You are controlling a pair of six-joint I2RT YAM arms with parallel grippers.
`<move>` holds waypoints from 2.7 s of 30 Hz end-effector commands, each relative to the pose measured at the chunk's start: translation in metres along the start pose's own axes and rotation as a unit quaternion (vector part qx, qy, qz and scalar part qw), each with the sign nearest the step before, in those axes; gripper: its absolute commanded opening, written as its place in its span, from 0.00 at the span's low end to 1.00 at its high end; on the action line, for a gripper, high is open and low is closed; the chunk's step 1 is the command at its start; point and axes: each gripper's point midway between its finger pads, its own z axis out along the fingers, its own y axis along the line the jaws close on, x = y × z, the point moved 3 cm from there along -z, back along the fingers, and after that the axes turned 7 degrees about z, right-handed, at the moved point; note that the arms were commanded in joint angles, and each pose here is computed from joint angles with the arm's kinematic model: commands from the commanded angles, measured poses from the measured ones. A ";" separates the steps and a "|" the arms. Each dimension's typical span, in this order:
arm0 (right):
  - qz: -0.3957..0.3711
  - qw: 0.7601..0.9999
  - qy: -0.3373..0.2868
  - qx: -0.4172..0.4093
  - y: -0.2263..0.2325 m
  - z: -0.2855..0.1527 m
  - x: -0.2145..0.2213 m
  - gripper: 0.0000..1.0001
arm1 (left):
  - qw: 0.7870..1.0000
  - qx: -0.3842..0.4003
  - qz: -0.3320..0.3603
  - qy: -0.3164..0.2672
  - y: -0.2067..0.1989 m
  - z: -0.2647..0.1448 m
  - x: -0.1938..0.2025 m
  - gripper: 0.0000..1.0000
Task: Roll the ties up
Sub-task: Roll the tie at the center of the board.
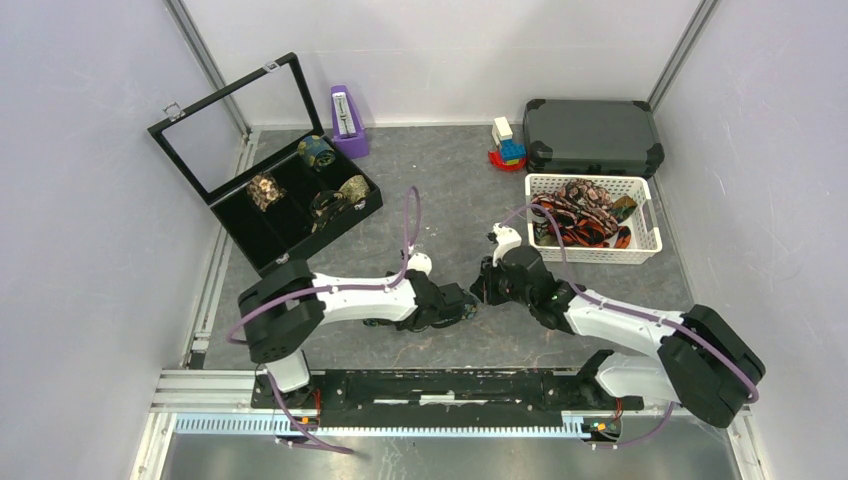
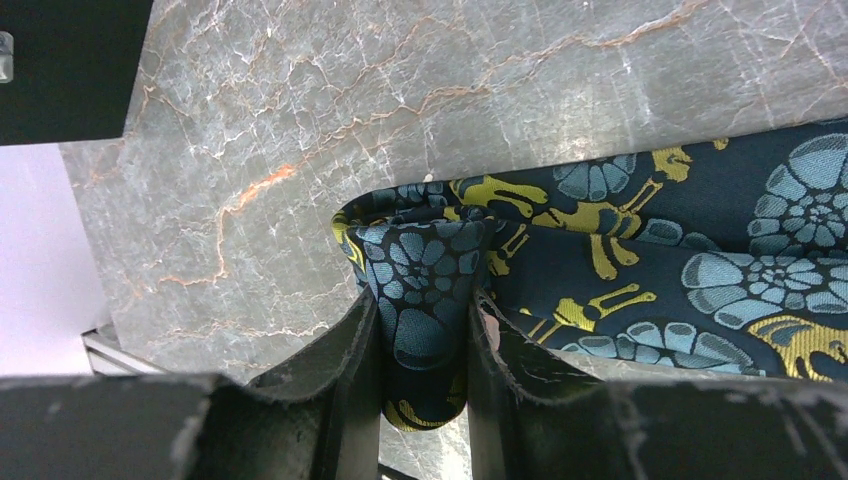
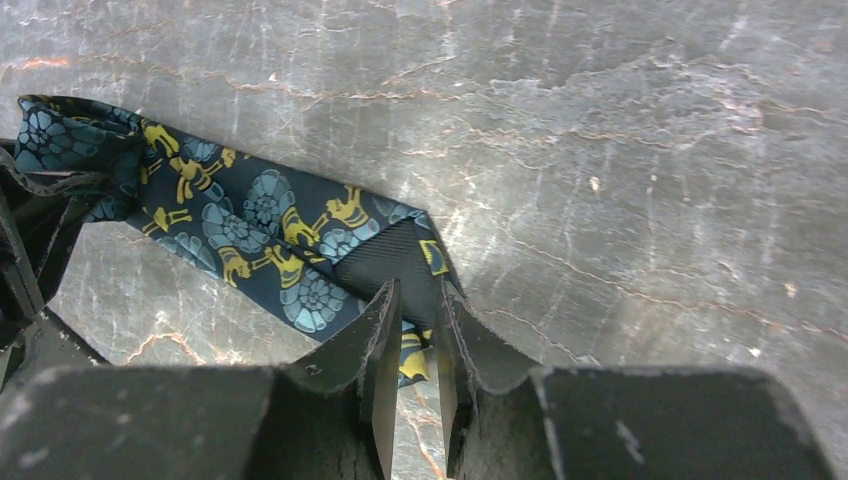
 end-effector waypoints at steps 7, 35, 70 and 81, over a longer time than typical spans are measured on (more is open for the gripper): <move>-0.006 0.999 -0.030 0.035 -0.019 -0.014 -0.007 0.25 | 1.000 -0.008 -0.001 0.017 -0.038 0.011 -0.001 0.05; -0.019 0.998 -0.049 0.018 -0.001 -0.022 -0.038 0.26 | 1.000 0.005 0.029 -0.005 -0.042 -0.021 -0.029 0.59; -0.007 0.985 0.018 -0.172 0.147 0.017 -0.027 0.50 | 0.906 0.312 -0.251 -0.136 0.067 -0.053 -0.005 0.95; -0.019 0.979 0.046 -0.197 0.189 0.038 -0.010 0.34 | 0.895 0.307 -0.296 -0.131 0.073 -0.040 0.003 0.91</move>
